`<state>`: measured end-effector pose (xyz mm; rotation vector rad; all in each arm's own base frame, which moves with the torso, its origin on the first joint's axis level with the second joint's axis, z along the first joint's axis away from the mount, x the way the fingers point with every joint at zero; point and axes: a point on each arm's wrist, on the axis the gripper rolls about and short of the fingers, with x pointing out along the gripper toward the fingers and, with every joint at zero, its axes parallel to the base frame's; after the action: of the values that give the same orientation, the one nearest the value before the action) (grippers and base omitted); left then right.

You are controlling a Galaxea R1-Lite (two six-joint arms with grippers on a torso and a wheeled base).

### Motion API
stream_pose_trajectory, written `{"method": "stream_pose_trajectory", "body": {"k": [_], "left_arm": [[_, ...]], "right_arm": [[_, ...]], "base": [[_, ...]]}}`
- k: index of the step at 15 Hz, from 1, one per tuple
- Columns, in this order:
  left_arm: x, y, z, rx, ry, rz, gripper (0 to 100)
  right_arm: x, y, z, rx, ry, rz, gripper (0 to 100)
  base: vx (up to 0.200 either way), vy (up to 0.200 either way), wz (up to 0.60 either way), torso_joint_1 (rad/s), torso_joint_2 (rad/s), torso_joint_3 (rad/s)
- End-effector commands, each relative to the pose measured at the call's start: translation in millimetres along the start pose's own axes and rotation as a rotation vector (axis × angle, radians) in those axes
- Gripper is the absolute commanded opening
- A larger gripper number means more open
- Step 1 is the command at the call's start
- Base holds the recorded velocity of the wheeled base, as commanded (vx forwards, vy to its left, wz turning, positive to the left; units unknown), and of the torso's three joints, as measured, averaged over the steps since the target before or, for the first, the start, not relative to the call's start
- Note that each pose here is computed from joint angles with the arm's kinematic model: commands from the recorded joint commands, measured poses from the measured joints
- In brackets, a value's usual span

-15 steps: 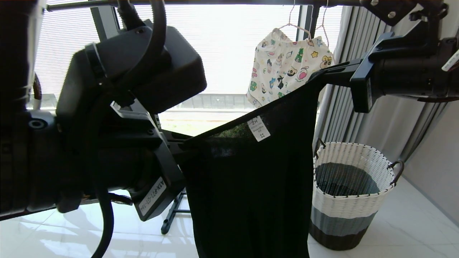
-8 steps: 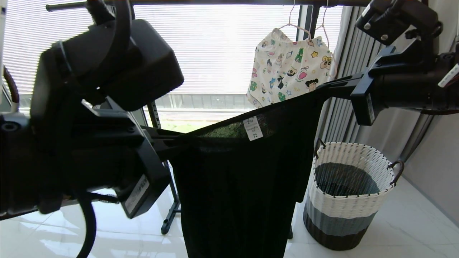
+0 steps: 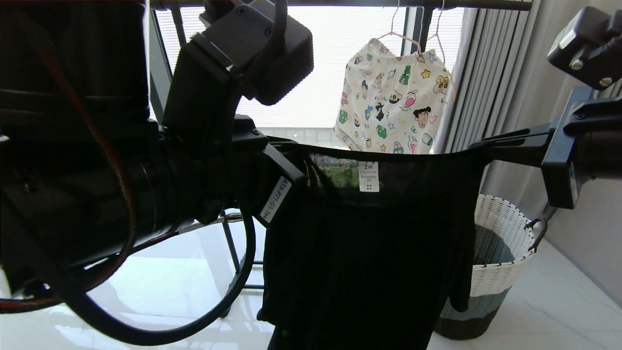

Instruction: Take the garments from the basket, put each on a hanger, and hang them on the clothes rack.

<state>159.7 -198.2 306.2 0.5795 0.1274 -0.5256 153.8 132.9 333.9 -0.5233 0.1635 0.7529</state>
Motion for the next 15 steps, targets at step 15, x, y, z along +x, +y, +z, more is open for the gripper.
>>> {"method": "stream_pose_trajectory", "body": {"k": [15], "left_arm": [[-22,92.9,-42,-0.109,0.218,0.534,0]], "right_arm": [[-28,-41.3,-56.0,0.477,0.071,-0.331,100]], "base": [[0.0,0.0,0.0,0.0,0.0,0.0]]}}
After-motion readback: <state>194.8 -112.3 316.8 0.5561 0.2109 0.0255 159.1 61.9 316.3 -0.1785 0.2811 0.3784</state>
